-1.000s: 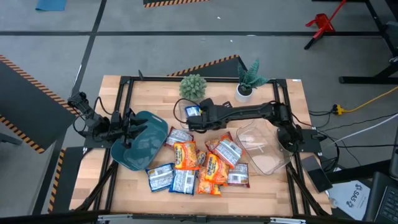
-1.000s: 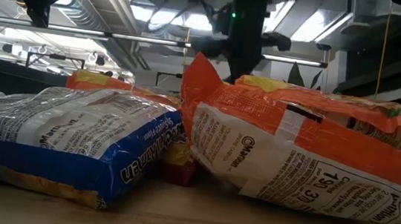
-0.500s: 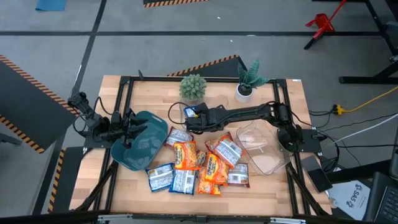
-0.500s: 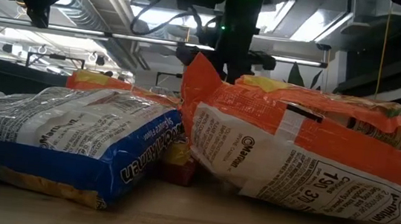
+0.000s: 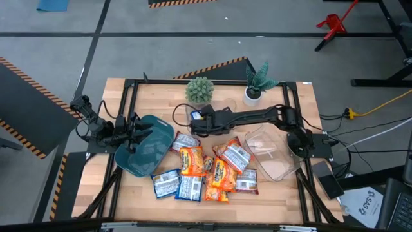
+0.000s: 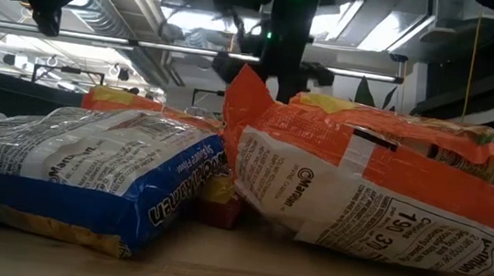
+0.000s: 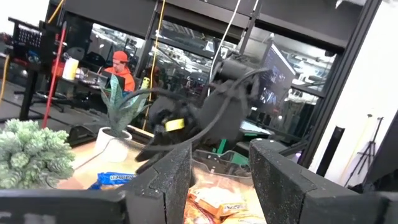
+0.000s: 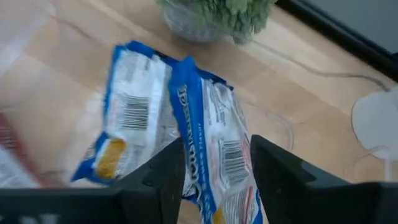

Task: Sort Maruchan noodles
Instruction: Put the top blue noodle pack into the left transparent bin, then adjust the left blue noodle pack inside the left transparent bin

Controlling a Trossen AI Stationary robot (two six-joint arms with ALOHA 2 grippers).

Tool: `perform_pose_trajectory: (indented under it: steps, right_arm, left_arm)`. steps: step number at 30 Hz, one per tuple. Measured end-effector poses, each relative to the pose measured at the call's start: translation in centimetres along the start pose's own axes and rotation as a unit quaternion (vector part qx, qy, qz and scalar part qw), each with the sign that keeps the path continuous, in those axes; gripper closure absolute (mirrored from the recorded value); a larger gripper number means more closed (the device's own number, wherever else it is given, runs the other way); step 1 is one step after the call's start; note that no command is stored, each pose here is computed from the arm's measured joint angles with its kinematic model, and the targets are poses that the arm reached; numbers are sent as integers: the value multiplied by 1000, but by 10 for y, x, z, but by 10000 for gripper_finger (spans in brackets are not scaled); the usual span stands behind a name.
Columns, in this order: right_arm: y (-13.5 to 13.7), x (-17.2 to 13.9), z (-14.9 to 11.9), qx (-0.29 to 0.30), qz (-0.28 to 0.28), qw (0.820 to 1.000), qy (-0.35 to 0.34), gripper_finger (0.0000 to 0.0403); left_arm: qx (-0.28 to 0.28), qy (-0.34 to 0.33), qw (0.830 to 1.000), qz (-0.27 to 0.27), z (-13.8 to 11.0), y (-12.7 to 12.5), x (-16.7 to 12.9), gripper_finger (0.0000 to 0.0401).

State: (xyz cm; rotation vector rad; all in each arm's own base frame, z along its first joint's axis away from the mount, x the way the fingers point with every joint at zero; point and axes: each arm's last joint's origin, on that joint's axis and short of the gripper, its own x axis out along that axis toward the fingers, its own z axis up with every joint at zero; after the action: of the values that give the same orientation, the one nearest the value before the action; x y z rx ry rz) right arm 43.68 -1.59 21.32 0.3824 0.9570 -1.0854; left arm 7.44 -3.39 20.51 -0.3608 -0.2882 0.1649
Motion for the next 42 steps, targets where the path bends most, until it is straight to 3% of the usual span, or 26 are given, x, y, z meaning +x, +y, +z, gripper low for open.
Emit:
perform_pose_trajectory:
  steps: [5, 11, 17, 22, 32, 36, 42]
  right_arm:
    - [4, 22, -7, -18, -12, 999, 46, 267]
    - [-3, 27, -13, -15, -52, 996, 75, 325]
    - [2, 28, -11, -40, -18, 996, 78, 349]
    - [7, 28, -9, -38, 1, 997, 68, 318]
    - [17, 27, -6, -57, 54, 996, 50, 212]
    - [23, 22, -5, -71, 70, 995, 18, 201]
    - [24, 15, -4, -79, 60, 995, -9, 215]
  left_arm:
    - [-11, 0, 1000, -1, 0, 0, 0, 244]
    - [-13, 0, 1000, 6, 0, 0, 0, 244]
    - [-13, -1, 1000, 13, 0, 1, 0, 244]
    - [-15, -1, 1000, 13, 0, 1, 0, 244]
    - [-24, -1, 1000, 13, 0, 1, 0, 244]
    - [-24, -1, 1000, 13, 0, 1, 0, 244]
    - [-31, -1, 999, 13, 0, 1, 0, 244]
